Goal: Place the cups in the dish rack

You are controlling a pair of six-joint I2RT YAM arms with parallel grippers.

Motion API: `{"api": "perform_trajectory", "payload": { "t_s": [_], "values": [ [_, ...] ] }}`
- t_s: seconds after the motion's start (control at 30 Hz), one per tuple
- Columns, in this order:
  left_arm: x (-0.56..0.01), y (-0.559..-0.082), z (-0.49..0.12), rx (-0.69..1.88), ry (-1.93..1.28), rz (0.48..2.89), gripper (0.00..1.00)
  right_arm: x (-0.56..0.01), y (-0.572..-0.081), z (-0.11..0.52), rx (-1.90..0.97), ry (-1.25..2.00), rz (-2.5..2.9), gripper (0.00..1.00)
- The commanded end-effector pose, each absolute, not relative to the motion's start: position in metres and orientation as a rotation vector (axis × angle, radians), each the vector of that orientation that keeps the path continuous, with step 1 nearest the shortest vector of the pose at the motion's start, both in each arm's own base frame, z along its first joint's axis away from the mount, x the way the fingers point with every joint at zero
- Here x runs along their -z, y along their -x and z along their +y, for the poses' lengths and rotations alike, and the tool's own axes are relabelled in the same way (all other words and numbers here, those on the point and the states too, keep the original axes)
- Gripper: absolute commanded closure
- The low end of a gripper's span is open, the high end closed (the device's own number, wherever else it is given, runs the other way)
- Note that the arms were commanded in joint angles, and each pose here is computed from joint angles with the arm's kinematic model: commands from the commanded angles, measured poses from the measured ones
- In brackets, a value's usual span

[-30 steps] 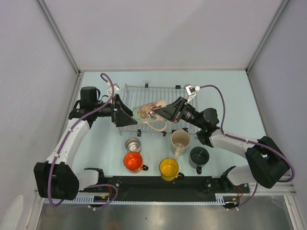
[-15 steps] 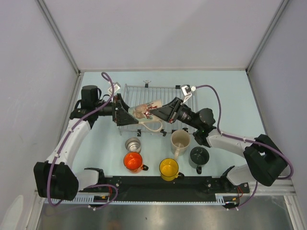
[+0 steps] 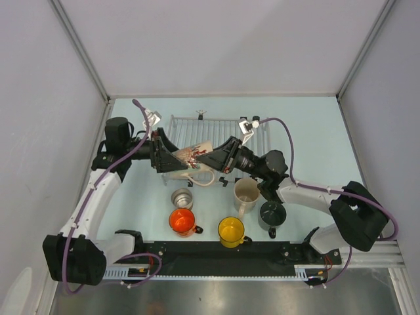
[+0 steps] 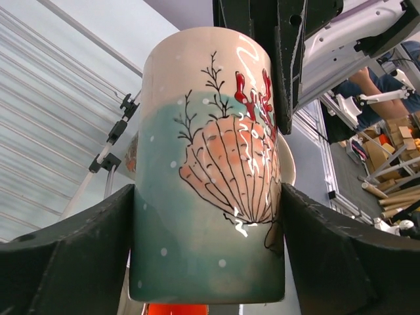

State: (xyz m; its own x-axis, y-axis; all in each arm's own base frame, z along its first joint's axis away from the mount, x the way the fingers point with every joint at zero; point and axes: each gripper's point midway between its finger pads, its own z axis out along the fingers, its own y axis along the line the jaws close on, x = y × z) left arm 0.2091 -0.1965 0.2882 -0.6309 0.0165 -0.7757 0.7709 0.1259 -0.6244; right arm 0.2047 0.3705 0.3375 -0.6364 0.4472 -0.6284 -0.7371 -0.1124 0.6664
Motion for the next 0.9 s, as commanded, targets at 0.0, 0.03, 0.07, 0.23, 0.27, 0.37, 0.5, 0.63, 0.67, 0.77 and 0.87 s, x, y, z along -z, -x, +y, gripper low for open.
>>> {"api": "perform_trajectory", "payload": {
  "t_s": [0.0, 0.03, 0.07, 0.23, 0.27, 0.37, 0.5, 0.63, 0.67, 0.77, 0.87],
  "values": [
    [-0.308, -0.198, -0.198, 1.564, -0.829, 1.696, 0.34, -0.433, -0.178, 0.330, -1.850, 0.376, 0.790, 1.00],
    [-0.308, -0.199, -0.198, 1.574, -0.826, 1.698, 0.44, -0.430, -0.180, 0.329, -1.839, 0.366, 0.796, 1.00],
    [-0.307, -0.200, -0.198, 1.583, -0.821, 1.703, 0.51, -0.427, -0.182, 0.329, -1.830, 0.355, 0.803, 1.00],
    [-0.304, -0.203, -0.198, 1.614, -0.806, 1.725, 0.76, -0.426, -0.192, 0.328, -1.794, 0.341, 0.802, 1.00],
    [-0.303, -0.204, -0.199, 1.607, -0.803, 1.727, 0.99, -0.423, -0.194, 0.331, -1.793, 0.344, 0.813, 1.00],
    [-0.305, -0.208, -0.197, 1.590, -0.798, 1.723, 0.99, -0.410, -0.204, 0.332, -1.783, 0.311, 0.859, 1.00],
    [-0.307, -0.212, -0.194, 1.587, -0.790, 1.717, 1.00, -0.385, -0.230, 0.331, -1.758, 0.227, 0.944, 0.95],
    [-0.309, -0.222, -0.189, 1.572, -0.770, 1.716, 1.00, -0.362, -0.253, 0.331, -1.755, 0.157, 1.026, 0.80],
    [-0.310, -0.227, -0.186, 1.560, -0.758, 1.717, 1.00, -0.358, -0.257, 0.331, -1.751, 0.150, 1.038, 0.78],
    [-0.306, -0.240, -0.177, 1.539, -0.718, 1.735, 1.00, -0.342, -0.274, 0.331, -1.748, 0.107, 1.089, 0.71],
    [-0.298, -0.255, -0.166, 1.530, -0.667, 1.756, 1.00, -0.329, -0.289, 0.332, -1.762, 0.065, 1.134, 0.57]
  ]
}}
